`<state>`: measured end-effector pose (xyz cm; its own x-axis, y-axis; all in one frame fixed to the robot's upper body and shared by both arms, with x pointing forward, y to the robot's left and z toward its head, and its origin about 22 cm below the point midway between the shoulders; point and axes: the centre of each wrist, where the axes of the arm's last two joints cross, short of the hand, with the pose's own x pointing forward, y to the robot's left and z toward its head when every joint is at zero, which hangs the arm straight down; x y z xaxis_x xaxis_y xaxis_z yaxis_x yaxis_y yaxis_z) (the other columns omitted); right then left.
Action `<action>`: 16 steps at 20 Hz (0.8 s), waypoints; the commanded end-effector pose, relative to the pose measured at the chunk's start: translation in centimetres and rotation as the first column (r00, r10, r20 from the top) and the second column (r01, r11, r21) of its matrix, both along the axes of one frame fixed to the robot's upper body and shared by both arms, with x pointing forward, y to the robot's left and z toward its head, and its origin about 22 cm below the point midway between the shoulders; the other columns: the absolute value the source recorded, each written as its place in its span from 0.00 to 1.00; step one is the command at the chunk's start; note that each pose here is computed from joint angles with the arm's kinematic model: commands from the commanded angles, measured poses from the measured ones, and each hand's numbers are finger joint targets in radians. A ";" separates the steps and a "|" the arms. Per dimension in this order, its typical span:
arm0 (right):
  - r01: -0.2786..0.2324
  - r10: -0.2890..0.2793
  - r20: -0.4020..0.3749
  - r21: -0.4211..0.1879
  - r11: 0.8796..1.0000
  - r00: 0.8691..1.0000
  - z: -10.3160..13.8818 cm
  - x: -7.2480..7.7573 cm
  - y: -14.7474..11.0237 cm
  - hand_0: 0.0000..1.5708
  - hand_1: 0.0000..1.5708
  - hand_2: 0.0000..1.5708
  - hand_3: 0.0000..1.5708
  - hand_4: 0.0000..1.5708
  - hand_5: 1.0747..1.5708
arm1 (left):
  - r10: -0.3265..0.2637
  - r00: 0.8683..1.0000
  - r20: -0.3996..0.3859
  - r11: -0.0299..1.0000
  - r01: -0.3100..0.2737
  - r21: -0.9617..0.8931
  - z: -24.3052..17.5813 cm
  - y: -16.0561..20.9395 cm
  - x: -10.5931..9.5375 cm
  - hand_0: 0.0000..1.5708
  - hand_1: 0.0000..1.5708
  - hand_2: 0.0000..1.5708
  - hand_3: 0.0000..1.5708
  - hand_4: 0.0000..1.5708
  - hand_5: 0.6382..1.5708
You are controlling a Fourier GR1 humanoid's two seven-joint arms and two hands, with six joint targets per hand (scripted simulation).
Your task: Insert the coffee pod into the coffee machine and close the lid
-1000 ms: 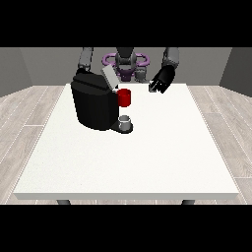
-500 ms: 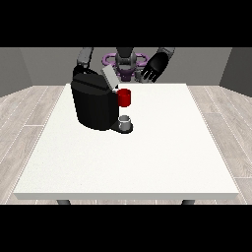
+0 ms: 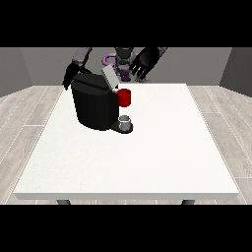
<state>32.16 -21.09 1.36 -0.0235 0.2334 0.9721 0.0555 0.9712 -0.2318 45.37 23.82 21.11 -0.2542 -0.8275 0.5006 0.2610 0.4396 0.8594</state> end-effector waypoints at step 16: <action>0.019 -0.017 0.085 -0.013 1.000 0.996 3.0 2.1 -1.1 0.00 0.00 0.00 0.00 0.00 1.00 | 0.016 0.998 0.069 1.000 -0.018 0.025 5.1 -0.4 0.7 0.75 0.75 0.79 0.77 0.30 1.00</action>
<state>34.16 -21.35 4.74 -0.1200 0.2398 0.9634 0.0859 0.9693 -0.2305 45.90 24.19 26.63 -0.2823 -0.8450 0.4543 0.1632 0.4243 0.8907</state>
